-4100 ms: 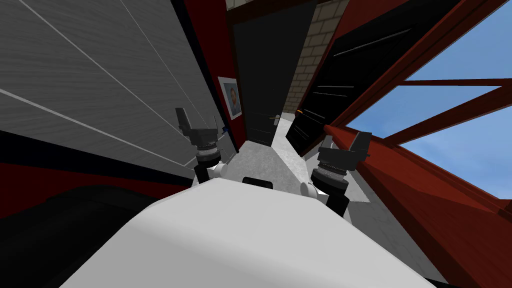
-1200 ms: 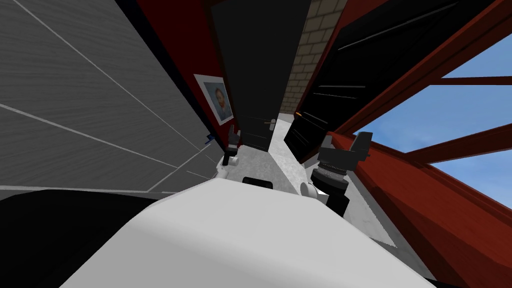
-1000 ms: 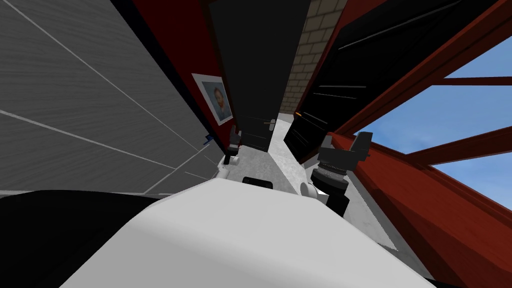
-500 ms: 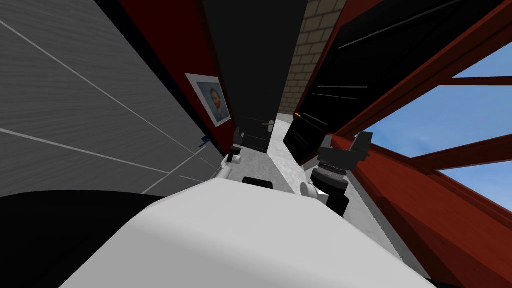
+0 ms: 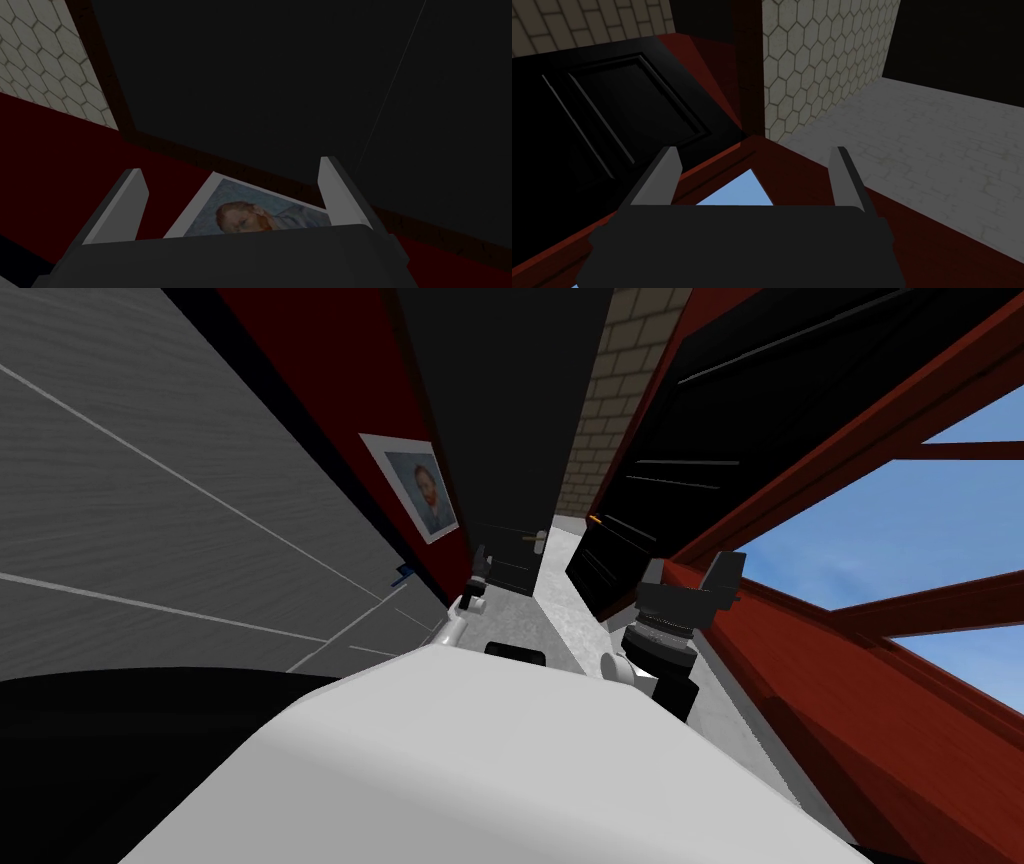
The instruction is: Push the door open
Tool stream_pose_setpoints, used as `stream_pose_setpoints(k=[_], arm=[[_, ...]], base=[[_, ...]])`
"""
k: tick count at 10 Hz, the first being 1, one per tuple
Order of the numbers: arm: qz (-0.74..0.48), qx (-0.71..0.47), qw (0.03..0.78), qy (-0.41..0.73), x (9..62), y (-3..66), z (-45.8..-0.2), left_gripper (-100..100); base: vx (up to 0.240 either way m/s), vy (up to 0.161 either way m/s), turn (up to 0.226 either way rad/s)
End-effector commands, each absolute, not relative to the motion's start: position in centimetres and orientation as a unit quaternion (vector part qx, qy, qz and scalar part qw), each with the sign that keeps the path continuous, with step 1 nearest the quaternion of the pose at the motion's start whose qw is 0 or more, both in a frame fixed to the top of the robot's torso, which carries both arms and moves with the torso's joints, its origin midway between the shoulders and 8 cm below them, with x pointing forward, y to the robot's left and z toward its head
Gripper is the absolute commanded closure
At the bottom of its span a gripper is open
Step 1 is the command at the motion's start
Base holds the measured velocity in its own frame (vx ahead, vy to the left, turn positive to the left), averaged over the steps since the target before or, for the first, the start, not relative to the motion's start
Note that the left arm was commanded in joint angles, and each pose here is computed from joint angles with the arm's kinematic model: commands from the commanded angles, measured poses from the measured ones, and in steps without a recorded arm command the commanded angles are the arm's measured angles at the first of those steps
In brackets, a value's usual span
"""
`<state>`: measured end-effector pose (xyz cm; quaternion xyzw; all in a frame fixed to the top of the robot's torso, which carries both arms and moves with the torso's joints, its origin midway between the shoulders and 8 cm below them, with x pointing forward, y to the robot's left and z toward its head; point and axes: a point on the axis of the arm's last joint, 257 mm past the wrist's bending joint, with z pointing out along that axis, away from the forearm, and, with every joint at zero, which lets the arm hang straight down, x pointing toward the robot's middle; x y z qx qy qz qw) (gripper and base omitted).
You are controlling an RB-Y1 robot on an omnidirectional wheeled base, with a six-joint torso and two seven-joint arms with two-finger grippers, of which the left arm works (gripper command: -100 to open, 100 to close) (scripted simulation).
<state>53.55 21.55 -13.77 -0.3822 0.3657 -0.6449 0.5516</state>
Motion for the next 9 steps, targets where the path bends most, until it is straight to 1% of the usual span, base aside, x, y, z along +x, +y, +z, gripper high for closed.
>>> stream_pose_setpoints(k=[1, 9], arm=[[-0.641, -0.391, 0.543, 0.376, 54.2, 21.2, -15.1, -100], [-0.623, -0.429, 0.504, 0.417, 57.7, 18.9, -20.3, -100]], base=[[0.082, -0.037, -0.009], [0.105, -0.04, -0.005]])
